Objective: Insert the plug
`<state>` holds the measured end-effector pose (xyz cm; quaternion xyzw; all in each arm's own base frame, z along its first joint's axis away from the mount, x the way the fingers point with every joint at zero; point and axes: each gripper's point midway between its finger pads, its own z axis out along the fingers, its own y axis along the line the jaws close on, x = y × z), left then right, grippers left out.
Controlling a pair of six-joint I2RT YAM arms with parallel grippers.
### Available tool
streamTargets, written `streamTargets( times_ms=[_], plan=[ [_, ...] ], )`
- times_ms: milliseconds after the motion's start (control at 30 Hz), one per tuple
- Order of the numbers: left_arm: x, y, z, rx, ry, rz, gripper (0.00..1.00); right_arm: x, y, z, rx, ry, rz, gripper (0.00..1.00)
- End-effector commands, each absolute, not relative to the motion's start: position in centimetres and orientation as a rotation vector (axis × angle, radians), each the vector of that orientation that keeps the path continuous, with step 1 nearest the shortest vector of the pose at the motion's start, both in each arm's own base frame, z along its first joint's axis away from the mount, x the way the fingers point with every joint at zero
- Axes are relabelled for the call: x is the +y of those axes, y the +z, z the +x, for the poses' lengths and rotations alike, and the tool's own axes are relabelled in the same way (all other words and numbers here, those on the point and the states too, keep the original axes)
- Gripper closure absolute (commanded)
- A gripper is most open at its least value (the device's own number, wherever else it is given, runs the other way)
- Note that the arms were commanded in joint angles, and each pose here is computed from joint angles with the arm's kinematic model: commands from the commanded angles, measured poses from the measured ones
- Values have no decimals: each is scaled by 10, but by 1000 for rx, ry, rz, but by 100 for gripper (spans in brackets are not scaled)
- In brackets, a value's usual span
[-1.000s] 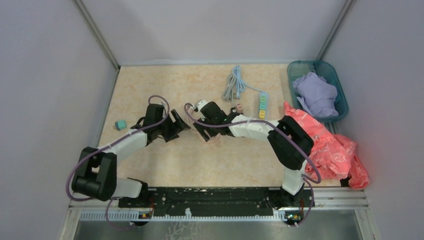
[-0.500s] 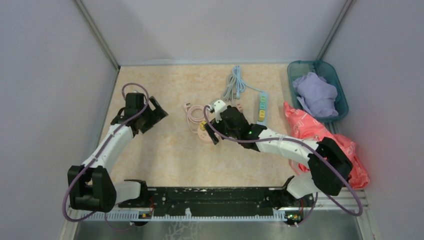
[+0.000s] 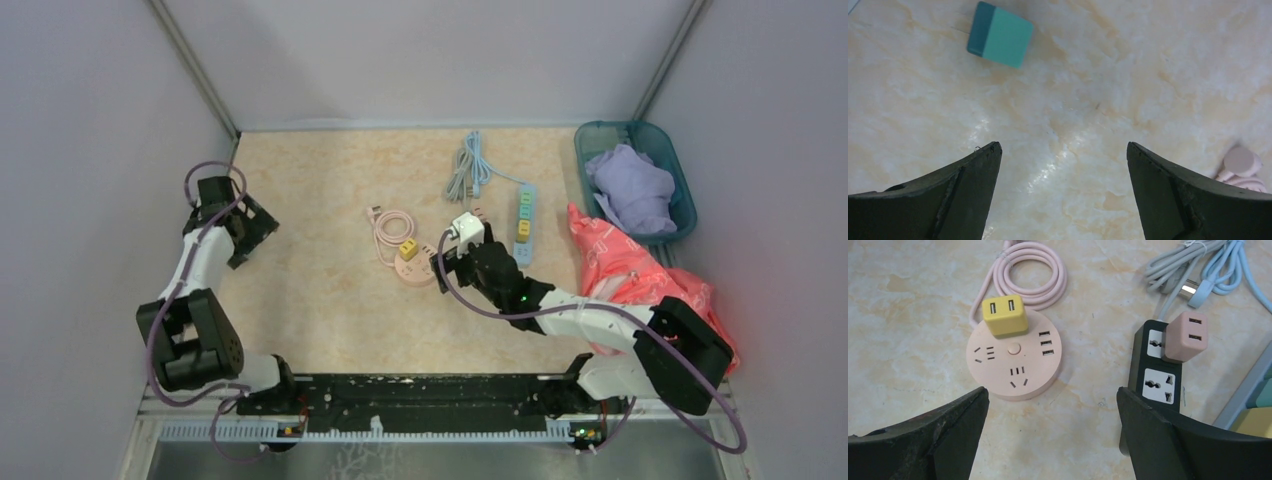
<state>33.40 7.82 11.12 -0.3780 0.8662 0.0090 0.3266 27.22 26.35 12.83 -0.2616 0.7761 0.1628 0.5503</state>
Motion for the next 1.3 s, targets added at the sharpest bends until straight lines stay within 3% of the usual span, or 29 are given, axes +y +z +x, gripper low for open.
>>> streamTargets(
  times_ms=[0, 467, 733, 1067, 1267],
  plan=[
    [109, 106, 336, 2268, 77, -1076, 0, 264, 166, 286, 1694, 403, -464, 2],
    [172, 69, 357, 2186, 139, -1461, 4, 257, 154, 292, 1702, 348, -443, 3],
    [187, 53, 374, 2200, 169, -1512, 6, 263, 143, 294, 1736, 327, -480, 4],
    [172, 19, 374, 2296, 83, -1531, 21, 263, 142, 294, 1740, 289, -504, 6],
    [150, 13, 383, 2370, -15, -1441, 37, 262, 142, 294, 1739, 276, -505, 7]
  ],
)
